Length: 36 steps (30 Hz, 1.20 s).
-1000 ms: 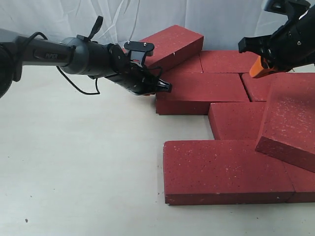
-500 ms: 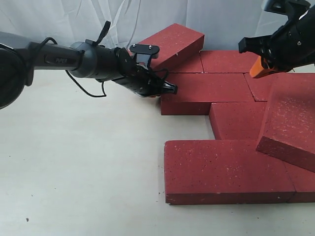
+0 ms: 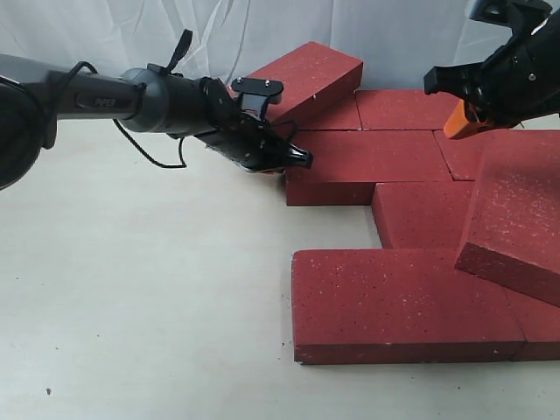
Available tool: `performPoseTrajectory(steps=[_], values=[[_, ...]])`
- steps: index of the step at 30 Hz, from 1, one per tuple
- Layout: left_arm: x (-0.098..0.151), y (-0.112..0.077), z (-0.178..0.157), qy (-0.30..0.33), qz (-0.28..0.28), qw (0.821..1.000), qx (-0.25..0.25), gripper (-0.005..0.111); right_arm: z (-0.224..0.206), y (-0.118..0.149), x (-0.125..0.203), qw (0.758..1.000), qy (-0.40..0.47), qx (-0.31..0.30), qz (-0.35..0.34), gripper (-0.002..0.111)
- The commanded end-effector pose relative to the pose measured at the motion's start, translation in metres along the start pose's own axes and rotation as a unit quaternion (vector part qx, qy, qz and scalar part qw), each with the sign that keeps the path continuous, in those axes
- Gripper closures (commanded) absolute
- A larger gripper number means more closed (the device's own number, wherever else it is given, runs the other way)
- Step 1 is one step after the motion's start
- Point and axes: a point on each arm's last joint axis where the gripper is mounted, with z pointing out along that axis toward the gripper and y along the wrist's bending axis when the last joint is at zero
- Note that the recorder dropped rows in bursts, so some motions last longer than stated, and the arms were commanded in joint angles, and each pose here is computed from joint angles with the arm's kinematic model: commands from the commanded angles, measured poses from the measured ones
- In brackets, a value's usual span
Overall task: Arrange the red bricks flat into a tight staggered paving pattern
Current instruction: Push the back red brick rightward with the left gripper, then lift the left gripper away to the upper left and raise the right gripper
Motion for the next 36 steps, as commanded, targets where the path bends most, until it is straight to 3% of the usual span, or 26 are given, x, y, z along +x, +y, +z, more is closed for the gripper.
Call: performPoseTrajectory(steps=[1, 9, 19, 29, 36], values=[[0.006, 0.007, -0.004, 0.047, -0.019, 0.999, 0.013, 0.107, -0.002, -0.001, 0.000, 1.000, -0.004, 0.001, 0.000, 0.109], [0.005, 0.020, -0.020, 0.089, -0.029, 0.995, 0.020, 0.107, -0.002, 0.002, 0.000, 1.000, -0.005, -0.013, 0.011, 0.109], [-0.004, 0.012, -0.058, 0.130, -0.026, 0.991, 0.006, 0.107, -0.002, 0.002, 0.001, 1.000, 0.001, -0.016, 0.012, 0.109], [-0.015, 0.001, -0.122, 0.115, -0.013, 0.993, -0.017, 0.107, -0.002, 0.004, 0.001, 1.000, 0.000, -0.024, 0.016, 0.109], [-0.006, -0.005, -0.175, 0.086, 0.010, 0.995, -0.040, 0.107, -0.002, 0.005, 0.000, 0.999, -0.005, -0.030, 0.012, 0.109]])
